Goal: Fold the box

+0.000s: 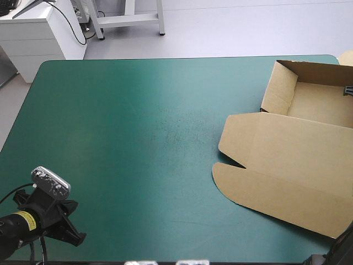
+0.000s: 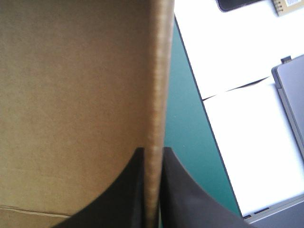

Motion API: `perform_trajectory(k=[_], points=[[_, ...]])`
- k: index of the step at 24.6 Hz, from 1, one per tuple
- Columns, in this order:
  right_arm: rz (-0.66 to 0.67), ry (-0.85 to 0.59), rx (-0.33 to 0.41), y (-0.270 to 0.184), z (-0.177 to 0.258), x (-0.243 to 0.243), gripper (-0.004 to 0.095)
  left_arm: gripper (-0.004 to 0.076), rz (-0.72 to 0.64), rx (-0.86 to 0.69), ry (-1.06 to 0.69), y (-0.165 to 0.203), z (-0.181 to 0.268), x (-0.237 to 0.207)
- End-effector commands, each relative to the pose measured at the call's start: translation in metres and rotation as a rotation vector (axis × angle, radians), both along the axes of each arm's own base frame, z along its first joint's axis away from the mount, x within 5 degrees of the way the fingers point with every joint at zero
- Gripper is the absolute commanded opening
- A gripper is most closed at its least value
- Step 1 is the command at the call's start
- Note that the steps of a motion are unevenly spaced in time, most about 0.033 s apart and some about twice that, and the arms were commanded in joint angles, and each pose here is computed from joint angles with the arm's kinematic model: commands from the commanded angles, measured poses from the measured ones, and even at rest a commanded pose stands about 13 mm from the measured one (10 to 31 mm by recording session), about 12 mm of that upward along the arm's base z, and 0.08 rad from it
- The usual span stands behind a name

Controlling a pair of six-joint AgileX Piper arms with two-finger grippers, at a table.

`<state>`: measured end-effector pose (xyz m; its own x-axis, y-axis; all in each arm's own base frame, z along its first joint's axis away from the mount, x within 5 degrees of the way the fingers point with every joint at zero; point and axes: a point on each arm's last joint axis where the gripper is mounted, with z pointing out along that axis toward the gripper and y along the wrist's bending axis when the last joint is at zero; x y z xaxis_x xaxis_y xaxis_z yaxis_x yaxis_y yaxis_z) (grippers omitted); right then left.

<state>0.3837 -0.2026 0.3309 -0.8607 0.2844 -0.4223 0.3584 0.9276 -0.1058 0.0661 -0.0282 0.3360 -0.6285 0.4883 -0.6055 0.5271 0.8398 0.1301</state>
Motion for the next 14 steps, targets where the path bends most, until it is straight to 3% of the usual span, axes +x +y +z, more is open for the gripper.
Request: perform_trajectory(k=[1,4,7,12,14], points=[[-0.023,-0.105,-0.041,-0.0084,0.0332,-0.0144,0.0254,-0.0008,0.0,-0.013,-0.038,-0.0008,0.0074,0.0023],[-0.033,-0.11,-0.054,-0.0131,0.0337,-0.0162,0.0707,-0.0008,0.01,0.013,-0.054,0.0016,0.0077,0.0036],[-0.033,-0.111,-0.055,-0.0132,0.0338,-0.0161,0.0939,-0.0008,0.007,0.047,-0.067,0.0038,0.0078,0.0045],[-0.03,-0.076,0.006,-0.0081,0.0308,-0.0187,0.0861,-0.0008,0.006,0.043,-0.077,0.0034,0.0084,0.0051],[-0.022,-0.103,0.049,-0.0033,0.0341,-0.0182,0.0775,-0.0008,0.006,0.042,-0.079,0.0033,0.0086,0.0053]])
